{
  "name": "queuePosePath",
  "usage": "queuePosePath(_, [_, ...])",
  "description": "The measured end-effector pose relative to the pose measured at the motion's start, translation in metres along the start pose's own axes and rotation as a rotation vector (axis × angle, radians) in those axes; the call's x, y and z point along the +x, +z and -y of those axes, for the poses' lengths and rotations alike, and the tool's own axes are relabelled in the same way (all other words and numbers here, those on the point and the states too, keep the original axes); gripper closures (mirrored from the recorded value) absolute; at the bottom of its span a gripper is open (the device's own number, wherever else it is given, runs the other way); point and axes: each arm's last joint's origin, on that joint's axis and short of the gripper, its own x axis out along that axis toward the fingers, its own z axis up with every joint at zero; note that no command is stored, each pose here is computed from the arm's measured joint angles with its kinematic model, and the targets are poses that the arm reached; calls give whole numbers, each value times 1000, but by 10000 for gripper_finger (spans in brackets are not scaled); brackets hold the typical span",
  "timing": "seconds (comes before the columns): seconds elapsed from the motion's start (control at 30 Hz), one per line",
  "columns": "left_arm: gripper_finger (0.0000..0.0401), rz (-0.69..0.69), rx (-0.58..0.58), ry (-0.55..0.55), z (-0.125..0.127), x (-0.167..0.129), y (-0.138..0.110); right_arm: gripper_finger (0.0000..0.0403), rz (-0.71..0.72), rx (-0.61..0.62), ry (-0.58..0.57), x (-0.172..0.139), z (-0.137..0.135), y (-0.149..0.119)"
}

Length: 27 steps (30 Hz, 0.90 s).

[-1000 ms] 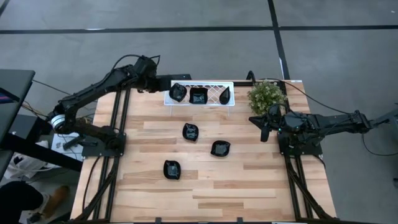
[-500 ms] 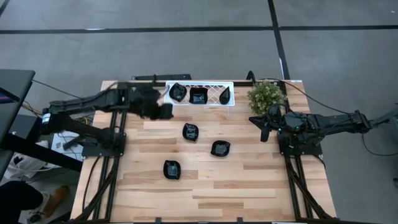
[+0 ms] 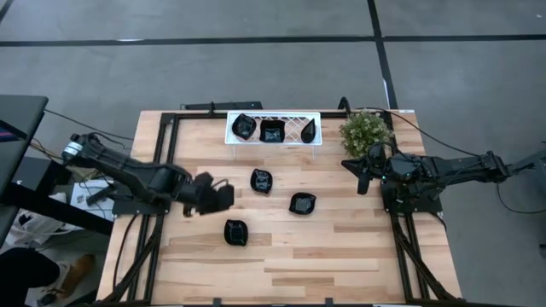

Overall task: Pick & Place Mini shaped plates
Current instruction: Stack the leaf-shaped plate on top of the leaf-shaped plate on the shelf

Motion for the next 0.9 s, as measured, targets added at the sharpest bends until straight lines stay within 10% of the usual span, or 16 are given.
queuePosePath(0.9, [301, -54, -135, -1, -23, 90, -43, 381, 0, 0, 0, 0, 0, 0])
